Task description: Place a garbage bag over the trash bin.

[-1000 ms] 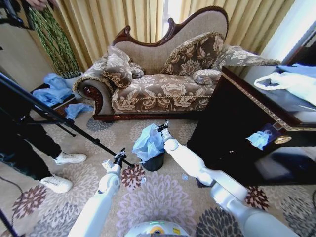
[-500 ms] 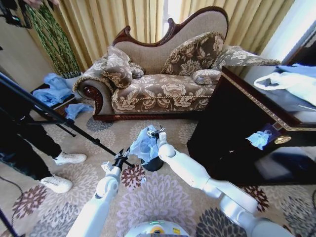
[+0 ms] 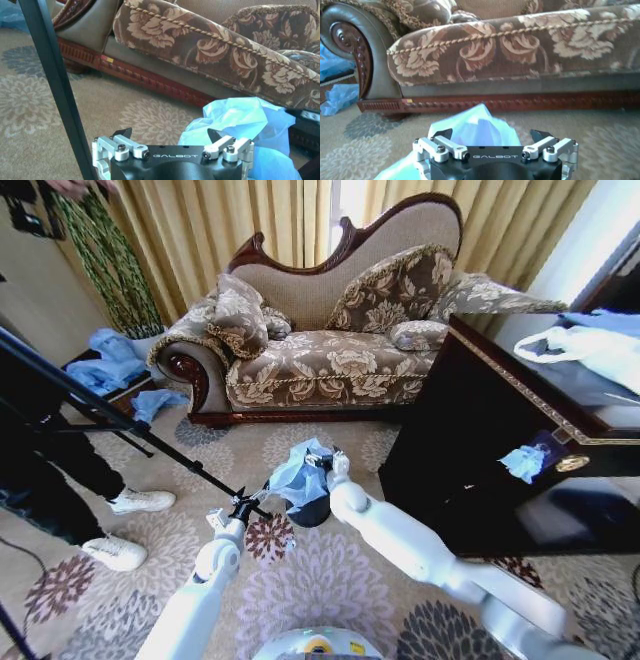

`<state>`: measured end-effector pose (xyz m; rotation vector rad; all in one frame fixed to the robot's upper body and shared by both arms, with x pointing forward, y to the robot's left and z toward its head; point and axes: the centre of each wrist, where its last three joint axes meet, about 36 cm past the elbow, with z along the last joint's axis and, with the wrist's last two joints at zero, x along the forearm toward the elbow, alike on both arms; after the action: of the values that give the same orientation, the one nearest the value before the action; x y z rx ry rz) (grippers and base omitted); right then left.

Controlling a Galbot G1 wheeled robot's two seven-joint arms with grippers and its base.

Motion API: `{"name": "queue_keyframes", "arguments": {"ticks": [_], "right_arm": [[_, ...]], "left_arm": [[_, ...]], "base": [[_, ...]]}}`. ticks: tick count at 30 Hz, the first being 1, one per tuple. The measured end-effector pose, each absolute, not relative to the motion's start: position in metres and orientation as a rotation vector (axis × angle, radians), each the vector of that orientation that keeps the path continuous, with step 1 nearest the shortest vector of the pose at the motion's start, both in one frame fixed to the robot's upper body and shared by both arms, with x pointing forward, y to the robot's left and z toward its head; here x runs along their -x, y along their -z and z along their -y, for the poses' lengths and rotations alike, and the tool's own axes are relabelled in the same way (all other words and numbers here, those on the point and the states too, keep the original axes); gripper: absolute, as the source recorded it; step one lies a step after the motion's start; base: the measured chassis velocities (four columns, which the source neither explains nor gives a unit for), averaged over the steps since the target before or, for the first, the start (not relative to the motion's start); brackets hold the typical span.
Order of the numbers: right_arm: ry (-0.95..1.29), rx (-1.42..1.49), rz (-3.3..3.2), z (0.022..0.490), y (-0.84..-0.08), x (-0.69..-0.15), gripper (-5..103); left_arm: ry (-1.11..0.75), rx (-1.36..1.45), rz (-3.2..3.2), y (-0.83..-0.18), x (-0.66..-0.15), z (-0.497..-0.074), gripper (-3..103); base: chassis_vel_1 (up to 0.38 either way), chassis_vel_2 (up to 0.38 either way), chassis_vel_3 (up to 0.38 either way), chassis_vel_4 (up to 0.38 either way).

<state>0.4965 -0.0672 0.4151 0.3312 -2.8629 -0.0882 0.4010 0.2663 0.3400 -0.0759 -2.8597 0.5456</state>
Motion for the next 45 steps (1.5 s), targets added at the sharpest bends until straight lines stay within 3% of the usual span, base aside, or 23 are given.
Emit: {"name": "queue_keyframes", "arguments": {"ticks": [6, 12, 22, 34, 41, 45], "right_arm": [[0.116, -0.249, 2.813, 0.068, -0.411, -0.459, 100], [0.271, -0.129, 2.677, 0.032, -0.410, -0.432, 100], [0.368, -0.095, 2.642, 0.009, -0.406, -0.429, 97], [0.318, -0.123, 2.693, -0.014, -0.385, -0.440, 79], [0.258, -0.149, 2.730, -0.013, -0.373, -0.449, 56], [0.230, -0.154, 2.730, -0.011, -0.367, -0.448, 52]], "left_arm": [[-0.549, 0.080, 2.856, -0.339, -0.403, -0.264, 100], [-0.548, 0.081, 2.851, -0.336, -0.404, -0.262, 100], [-0.552, 0.062, 2.827, -0.340, -0.405, -0.260, 100], [-0.555, 0.071, 2.830, -0.342, -0.408, -0.257, 100], [-0.593, 0.072, 2.827, -0.346, -0.409, -0.258, 100], [-0.603, 0.069, 2.830, -0.348, -0.410, -0.259, 100]], "base": [[0.000, 0.000, 0.000, 0.000], [0.000, 0.000, 0.000, 0.000], [0.000, 0.000, 0.000, 0.000], [0.000, 0.000, 0.000, 0.000], [0.000, 0.000, 0.000, 0.000], [0.000, 0.000, 0.000, 0.000]]}}
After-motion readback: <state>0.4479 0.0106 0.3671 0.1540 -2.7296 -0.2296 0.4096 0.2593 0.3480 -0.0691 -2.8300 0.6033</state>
